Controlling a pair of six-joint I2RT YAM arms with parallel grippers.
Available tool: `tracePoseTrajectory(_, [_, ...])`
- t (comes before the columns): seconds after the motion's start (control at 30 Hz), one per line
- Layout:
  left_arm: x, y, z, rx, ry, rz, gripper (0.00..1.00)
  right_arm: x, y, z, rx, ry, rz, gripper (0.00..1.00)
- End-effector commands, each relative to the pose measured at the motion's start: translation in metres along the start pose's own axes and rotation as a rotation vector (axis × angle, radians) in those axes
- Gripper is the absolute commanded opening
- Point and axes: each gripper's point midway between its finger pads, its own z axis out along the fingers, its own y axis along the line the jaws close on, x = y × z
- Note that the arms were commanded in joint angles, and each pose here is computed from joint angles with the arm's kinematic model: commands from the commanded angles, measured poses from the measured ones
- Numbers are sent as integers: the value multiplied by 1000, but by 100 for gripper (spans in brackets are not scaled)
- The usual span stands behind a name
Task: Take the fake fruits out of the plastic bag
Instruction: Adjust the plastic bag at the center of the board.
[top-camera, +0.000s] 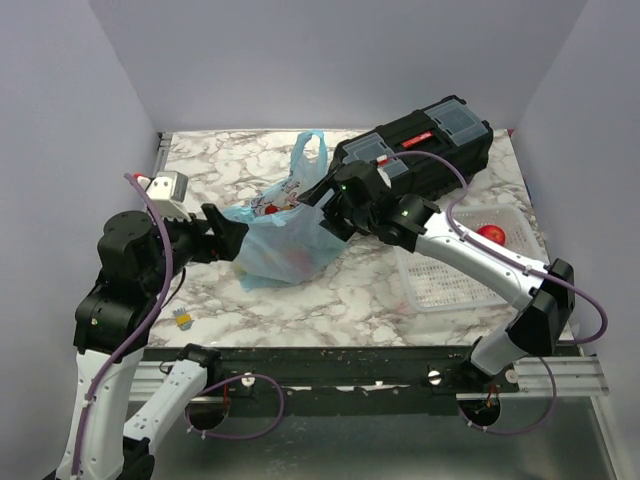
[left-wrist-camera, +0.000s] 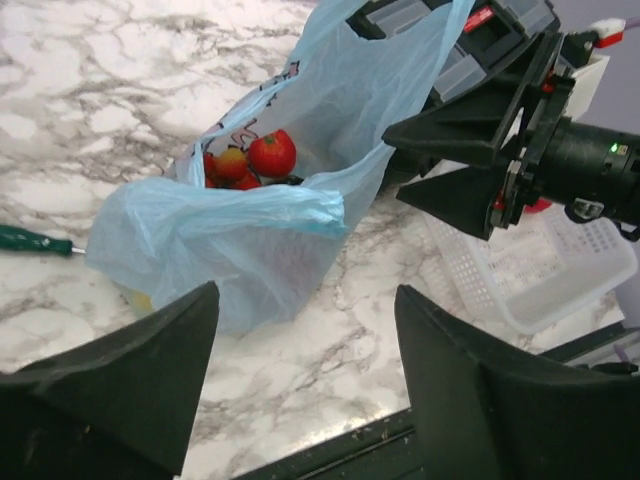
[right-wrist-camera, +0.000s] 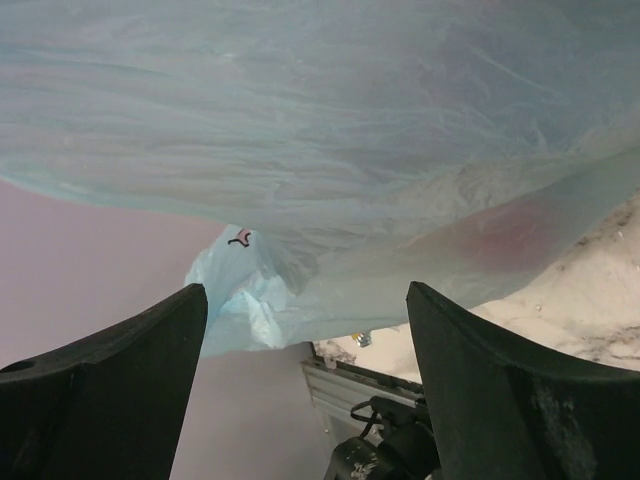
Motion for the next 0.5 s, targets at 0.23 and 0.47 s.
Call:
tracePoseTrajectory(0.23, [-19, -5, 37, 91, -1, 262, 99, 13, -14, 17, 181, -70, 50, 84])
tracePoseTrajectory(0.47, [2, 1, 61, 99, 40, 249, 94, 21, -24, 31, 251, -104, 87, 84])
